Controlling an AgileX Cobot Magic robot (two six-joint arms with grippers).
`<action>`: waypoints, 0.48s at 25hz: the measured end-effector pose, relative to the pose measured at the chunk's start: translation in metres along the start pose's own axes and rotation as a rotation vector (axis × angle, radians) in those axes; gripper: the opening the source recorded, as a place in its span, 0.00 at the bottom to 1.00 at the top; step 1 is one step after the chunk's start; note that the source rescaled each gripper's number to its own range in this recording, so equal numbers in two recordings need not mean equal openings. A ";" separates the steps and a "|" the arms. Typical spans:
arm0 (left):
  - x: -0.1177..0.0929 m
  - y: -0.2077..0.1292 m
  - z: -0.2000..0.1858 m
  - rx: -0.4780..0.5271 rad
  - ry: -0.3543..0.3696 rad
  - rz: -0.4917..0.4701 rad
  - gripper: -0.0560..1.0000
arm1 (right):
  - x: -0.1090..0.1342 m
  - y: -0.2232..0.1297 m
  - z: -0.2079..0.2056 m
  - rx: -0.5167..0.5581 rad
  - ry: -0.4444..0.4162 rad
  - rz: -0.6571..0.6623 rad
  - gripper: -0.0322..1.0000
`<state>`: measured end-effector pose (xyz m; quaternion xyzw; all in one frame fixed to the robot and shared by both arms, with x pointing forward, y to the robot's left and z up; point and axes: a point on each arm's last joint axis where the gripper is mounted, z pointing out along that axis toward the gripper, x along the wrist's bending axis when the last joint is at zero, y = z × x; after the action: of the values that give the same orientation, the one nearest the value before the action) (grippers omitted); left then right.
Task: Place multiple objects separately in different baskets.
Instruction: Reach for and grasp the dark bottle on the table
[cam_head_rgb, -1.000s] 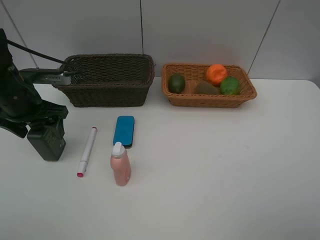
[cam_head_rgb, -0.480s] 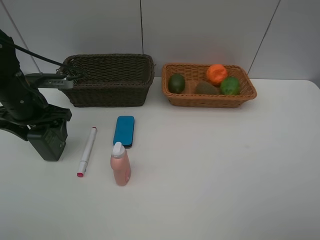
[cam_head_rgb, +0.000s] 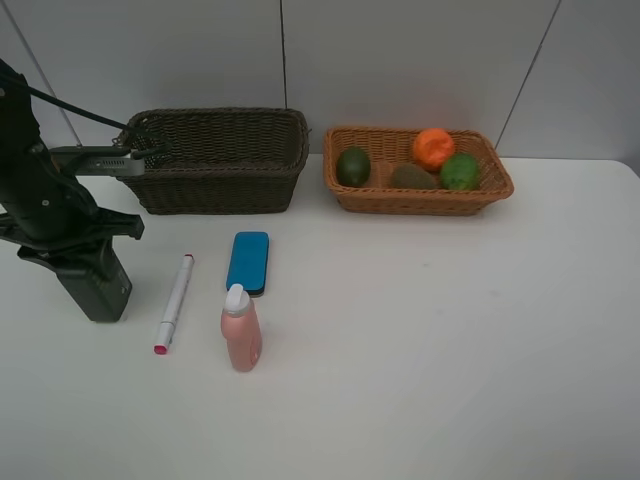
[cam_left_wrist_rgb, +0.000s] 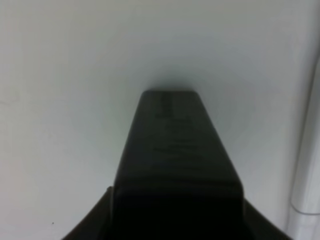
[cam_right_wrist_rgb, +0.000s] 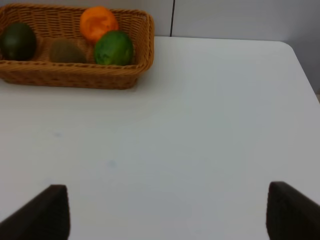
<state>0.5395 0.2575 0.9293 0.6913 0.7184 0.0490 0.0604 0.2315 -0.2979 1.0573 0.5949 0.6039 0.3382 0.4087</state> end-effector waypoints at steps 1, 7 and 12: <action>0.000 0.000 0.000 0.000 0.000 0.000 0.40 | 0.000 0.000 0.000 0.000 0.000 0.000 1.00; 0.000 0.000 0.000 0.000 0.000 -0.002 0.40 | 0.000 0.000 0.000 0.000 0.000 0.000 1.00; 0.000 0.000 0.000 0.002 0.000 -0.002 0.40 | 0.000 0.000 0.000 0.000 0.000 0.000 1.00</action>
<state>0.5394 0.2575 0.9293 0.6904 0.7193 0.0484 0.0598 0.2315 -0.2979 1.0573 0.5949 0.6039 0.3382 0.4087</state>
